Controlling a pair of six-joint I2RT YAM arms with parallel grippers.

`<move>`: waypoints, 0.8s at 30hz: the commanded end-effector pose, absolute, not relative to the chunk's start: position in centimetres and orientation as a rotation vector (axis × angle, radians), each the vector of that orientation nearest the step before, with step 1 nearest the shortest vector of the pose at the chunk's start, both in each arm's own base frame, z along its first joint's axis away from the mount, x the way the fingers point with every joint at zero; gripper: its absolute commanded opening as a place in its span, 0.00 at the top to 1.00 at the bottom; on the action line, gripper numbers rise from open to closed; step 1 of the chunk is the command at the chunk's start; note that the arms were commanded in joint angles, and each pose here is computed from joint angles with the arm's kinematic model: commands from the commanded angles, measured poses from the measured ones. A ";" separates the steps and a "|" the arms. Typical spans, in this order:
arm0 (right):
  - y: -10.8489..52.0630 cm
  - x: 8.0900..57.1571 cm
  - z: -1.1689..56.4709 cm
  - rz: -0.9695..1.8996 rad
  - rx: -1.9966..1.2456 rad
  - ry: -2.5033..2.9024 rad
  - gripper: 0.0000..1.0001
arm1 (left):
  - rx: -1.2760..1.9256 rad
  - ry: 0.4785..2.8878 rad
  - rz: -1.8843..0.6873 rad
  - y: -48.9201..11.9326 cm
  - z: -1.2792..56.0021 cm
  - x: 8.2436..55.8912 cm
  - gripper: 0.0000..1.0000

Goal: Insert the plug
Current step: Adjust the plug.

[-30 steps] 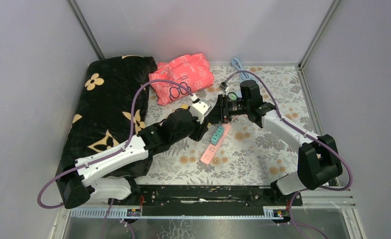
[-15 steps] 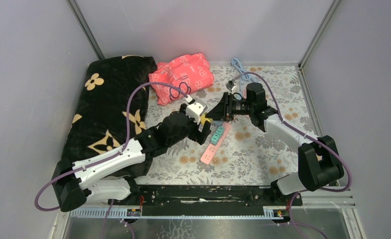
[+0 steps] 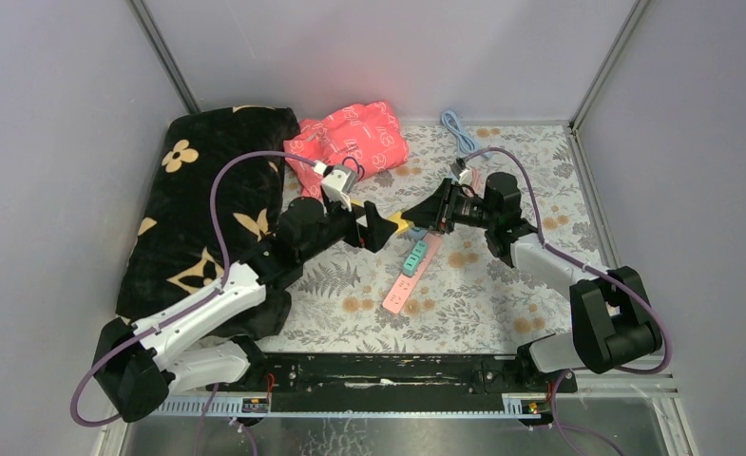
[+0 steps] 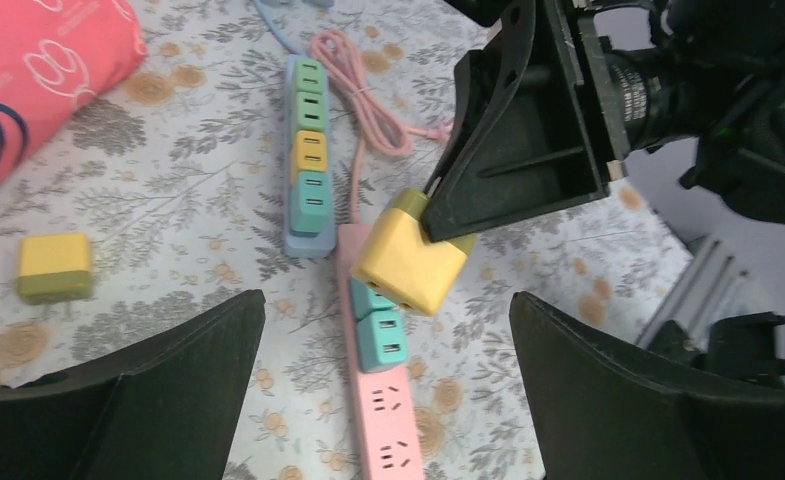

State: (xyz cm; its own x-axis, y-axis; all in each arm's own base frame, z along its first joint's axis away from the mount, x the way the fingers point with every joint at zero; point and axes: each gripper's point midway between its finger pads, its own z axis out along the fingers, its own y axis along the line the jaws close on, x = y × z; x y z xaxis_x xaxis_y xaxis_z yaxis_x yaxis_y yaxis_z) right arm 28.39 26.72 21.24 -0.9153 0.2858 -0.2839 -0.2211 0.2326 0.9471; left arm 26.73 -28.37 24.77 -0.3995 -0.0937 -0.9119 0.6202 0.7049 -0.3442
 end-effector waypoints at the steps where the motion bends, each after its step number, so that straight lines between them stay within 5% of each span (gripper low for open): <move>1: 26.5 29.0 25.2 1.745 0.016 1.917 1.00 | 0.312 1.704 -1.055 -29.0 28.3 26.2 0.00; 13: 26.1 28.8 26.0 1.782 0.049 1.817 1.00 | 0.035 1.660 -1.398 -28.1 28.3 26.3 0.03; 24: 25.9 28.1 27.0 1.856 0.059 1.725 1.00 | 0.004 1.658 -1.653 -29.9 28.0 26.9 0.20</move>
